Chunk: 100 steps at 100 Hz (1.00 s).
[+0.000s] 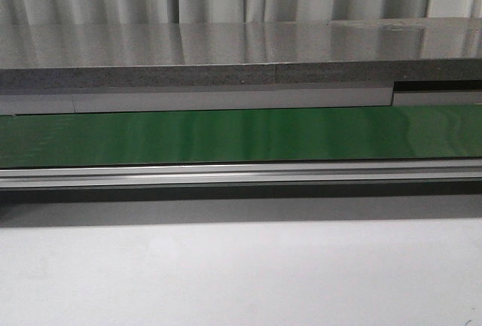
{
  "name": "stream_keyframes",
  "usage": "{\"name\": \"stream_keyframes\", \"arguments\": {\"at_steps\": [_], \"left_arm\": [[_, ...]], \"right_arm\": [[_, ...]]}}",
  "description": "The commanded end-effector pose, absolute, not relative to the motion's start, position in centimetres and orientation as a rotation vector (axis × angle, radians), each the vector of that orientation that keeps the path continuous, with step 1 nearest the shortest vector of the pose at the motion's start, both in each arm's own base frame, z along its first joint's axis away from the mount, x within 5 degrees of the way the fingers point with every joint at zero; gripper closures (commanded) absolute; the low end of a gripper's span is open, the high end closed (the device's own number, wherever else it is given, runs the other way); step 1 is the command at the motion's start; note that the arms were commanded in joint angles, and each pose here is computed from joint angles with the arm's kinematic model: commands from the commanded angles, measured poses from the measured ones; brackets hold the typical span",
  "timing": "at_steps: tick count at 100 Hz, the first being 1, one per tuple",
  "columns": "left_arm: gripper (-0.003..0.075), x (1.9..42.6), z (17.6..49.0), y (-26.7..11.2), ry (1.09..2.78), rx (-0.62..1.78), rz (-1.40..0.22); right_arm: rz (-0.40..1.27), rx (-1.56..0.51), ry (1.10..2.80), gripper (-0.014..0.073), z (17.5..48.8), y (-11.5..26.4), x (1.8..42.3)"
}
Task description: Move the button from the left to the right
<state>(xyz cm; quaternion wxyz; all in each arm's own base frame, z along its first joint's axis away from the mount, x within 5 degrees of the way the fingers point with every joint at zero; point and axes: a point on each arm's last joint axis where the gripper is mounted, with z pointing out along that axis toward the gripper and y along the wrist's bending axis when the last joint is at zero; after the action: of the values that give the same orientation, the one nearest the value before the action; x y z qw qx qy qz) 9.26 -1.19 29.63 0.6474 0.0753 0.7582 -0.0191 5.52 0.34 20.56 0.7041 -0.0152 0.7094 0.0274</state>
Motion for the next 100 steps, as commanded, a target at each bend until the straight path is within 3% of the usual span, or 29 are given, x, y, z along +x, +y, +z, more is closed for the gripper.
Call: {"name": "stream_keyframes", "arguments": {"at_steps": [1,100], "left_arm": [[0.074,9.39,31.18,-1.23,1.631,0.156,-0.054],[0.074,9.42,31.17,-1.23,1.633,0.157,-0.054]], "right_arm": [[0.049,-0.031,1.449,0.0663,21.61,0.27,5.3],[0.049,-0.031,1.45,0.0663,21.21,0.28,5.38]]}}
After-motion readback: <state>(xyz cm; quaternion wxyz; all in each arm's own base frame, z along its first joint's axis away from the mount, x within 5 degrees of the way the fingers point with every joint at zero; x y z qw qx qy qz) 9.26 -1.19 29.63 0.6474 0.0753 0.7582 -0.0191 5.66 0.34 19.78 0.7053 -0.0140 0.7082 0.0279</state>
